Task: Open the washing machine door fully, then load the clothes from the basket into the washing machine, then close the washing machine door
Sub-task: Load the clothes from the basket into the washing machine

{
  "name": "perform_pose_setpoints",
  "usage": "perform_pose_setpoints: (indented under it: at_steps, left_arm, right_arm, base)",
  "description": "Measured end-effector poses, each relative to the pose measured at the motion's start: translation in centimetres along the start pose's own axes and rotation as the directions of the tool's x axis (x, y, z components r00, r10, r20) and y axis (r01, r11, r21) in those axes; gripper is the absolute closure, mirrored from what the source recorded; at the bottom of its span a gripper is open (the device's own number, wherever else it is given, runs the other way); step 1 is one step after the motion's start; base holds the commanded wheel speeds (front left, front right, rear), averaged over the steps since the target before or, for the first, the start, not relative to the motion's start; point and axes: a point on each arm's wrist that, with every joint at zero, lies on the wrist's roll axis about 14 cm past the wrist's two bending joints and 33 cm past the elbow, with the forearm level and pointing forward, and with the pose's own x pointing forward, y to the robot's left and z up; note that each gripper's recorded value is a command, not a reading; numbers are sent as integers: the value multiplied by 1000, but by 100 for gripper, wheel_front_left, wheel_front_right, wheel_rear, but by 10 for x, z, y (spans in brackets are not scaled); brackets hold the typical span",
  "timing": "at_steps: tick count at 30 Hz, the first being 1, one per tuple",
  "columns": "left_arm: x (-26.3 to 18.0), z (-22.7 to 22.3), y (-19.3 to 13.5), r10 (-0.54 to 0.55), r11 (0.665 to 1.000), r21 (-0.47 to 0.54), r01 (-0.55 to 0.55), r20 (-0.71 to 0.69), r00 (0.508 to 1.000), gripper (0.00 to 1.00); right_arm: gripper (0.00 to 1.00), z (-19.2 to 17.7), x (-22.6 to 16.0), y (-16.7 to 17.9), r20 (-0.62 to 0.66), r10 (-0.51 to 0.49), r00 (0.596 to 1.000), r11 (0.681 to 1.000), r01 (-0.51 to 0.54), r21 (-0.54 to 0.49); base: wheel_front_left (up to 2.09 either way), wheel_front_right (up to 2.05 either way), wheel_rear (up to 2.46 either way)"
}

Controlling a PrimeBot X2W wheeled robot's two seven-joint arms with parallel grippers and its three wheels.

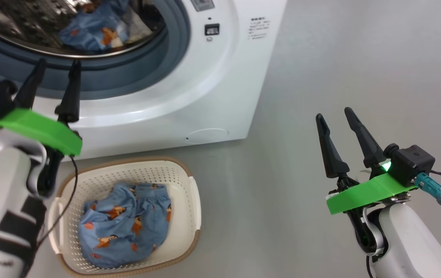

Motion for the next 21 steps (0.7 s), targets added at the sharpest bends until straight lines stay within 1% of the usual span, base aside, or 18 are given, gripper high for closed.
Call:
perform_pose_setpoints:
  at_steps: [4,12,18,21]
  left_arm:
    - [-22,6,7,32,999,-4,-32,39,999,0]
    - [-65,-3,18,85,996,-11,-85,55,995,0]
    - [-93,-4,24,121,993,-14,-120,74,990,0]
    - [-107,-7,23,136,990,-35,-134,78,988,0]
  right_arm:
    - [0,7,2,8,18,23,1000,1000,-23,2]
    - [0,16,2,15,39,52,998,999,-51,-6]
    - [0,16,-8,17,32,53,998,999,-53,-3]
    - [0,21,-10,18,44,59,997,998,-58,-8]
  base:
    - [0,0,0]
    - [0,0,0]
    - [0,0,0]
    - [0,0,0]
